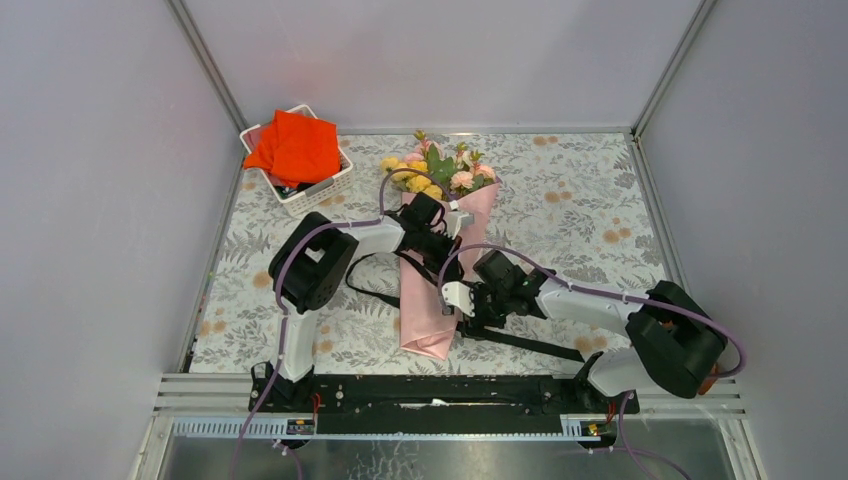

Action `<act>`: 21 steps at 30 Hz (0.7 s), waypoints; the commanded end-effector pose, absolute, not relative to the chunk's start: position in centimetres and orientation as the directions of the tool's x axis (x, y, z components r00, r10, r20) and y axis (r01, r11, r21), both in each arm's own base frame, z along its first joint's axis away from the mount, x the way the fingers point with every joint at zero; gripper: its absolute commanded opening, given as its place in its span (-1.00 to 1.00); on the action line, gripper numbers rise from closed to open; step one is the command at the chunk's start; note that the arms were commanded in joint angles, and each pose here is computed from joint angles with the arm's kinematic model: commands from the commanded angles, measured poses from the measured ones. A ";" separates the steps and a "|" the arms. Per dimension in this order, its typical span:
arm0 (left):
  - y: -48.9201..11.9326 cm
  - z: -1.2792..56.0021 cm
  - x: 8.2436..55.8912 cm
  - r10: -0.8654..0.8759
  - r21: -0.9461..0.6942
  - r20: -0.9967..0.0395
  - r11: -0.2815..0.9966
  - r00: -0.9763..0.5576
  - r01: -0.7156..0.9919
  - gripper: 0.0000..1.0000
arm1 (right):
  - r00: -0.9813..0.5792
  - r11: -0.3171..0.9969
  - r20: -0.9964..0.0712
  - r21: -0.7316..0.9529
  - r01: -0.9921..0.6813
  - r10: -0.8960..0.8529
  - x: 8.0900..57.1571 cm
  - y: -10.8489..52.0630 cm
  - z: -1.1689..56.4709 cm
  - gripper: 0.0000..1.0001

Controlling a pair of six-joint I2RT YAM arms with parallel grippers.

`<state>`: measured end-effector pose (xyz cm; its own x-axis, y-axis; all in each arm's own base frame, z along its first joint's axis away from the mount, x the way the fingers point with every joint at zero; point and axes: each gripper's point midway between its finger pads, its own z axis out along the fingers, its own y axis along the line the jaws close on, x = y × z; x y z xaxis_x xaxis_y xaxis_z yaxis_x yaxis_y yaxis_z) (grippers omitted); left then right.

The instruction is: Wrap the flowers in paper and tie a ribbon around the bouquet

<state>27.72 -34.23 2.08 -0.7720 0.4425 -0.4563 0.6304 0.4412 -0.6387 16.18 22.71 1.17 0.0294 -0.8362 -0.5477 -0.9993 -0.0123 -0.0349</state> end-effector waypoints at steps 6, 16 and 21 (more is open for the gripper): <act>-34.0 3.0 29.6 0.412 -0.619 -0.495 0.450 -0.765 0.643 -1.00 | 0.158 -0.102 -0.386 -0.162 -0.982 -0.909 17.0 18.9 0.5 -0.96; -33.7 3.2 30.4 0.437 -0.559 -0.537 0.456 -0.721 0.692 -1.00 | -0.231 0.417 -0.378 -0.544 -0.728 -0.897 29.7 8.1 9.1 -1.00; -33.6 3.0 30.7 0.447 -0.543 -0.542 0.460 -0.712 0.702 -1.00 | -0.368 0.613 -0.491 -0.621 -0.488 -0.790 33.5 2.9 14.4 -1.00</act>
